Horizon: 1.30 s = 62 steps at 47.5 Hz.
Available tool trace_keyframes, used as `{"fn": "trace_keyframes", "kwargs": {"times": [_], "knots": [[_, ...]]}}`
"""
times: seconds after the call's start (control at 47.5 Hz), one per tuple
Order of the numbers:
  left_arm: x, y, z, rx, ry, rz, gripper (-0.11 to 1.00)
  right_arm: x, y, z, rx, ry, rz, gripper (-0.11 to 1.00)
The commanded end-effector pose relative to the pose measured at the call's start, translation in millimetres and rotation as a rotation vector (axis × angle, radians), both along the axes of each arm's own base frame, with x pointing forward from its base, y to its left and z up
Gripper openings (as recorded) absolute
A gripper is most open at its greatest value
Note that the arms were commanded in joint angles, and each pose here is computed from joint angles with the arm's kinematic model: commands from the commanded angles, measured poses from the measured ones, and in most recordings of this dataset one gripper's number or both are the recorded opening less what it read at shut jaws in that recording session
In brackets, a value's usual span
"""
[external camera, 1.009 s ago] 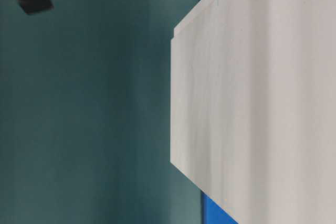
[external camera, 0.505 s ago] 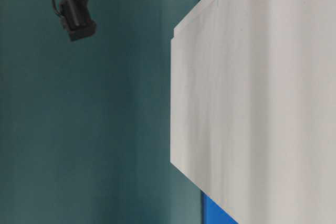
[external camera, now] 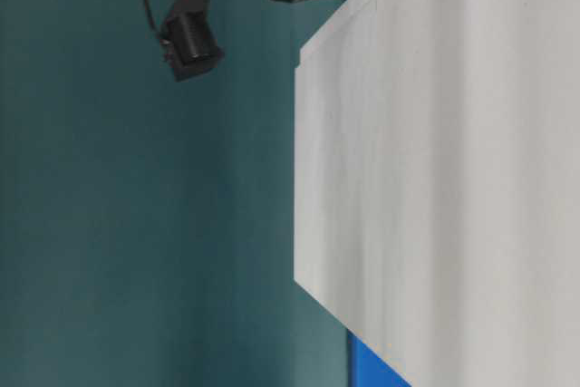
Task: Place the box from the white plastic tray onto the white base.
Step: 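Lift the box and carry it left over the white base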
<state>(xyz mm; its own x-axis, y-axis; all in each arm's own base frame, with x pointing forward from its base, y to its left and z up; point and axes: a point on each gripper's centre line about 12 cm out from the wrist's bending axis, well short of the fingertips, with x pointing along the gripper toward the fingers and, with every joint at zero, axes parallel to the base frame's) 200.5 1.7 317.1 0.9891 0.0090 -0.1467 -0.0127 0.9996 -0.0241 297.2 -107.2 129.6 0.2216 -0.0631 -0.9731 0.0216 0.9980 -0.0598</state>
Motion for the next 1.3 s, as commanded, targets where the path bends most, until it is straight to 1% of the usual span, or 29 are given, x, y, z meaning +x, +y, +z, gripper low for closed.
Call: {"fn": "trace_keyframes", "kwargs": {"times": [0.0,0.147,0.21,0.252,0.315,0.442,0.631,0.715,0.82,0.925,1.03,1.115,1.283], "knots": [[2.2,0.3,10.5,-0.001,-0.025,0.002,-0.07,1.8,1.7,-3.9,0.003,-0.001,0.003,0.98],[2.2,0.4,10.7,0.000,-0.026,0.002,-0.07,3.3,1.2,-4.9,-0.003,-0.020,0.000,0.96],[2.2,0.6,10.9,0.000,-0.028,0.003,-0.07,3.8,1.0,-4.0,-0.003,-0.023,-0.002,0.94],[2.2,0.3,10.9,0.000,-0.028,0.002,-0.07,3.3,1.7,-4.4,-0.001,-0.021,-0.006,0.91],[2.2,0.4,11.1,0.002,-0.029,0.002,-0.07,2.4,2.1,-4.5,0.001,-0.017,-0.009,0.82],[2.2,0.3,11.1,-0.001,-0.029,0.002,-0.07,1.0,3.3,-0.9,0.007,-0.009,-0.011,0.59],[1.7,0.7,12.2,0.000,-0.037,0.003,-0.07,-6.4,6.2,15.5,0.012,-0.004,-0.016,0.59],[1.4,0.3,12.5,-0.001,-0.038,0.002,-0.07,-13.3,7.9,29.1,0.019,0.007,-0.025,0.59],[1.1,0.3,13.7,-0.001,-0.043,0.002,-0.07,-19.2,6.5,50.7,0.010,-0.010,-0.029,0.59],[0.2,0.3,14.6,0.000,-0.048,0.002,-0.07,-20.2,-2.9,81.7,-0.009,-0.059,-0.058,0.59],[-1.1,-0.6,15.6,-0.006,-0.052,-0.002,-0.07,-17.1,-12.8,107.9,-0.024,-0.093,-0.081,0.59],[-1.1,-2.2,15.8,-0.004,-0.054,-0.010,-0.07,-9.7,-21.9,125.9,-0.034,-0.112,-0.095,0.59],[-1.1,-1.8,16.4,-0.003,-0.055,-0.009,-0.07,16.6,-36.3,142.9,-0.033,-0.107,-0.095,0.59]]}}
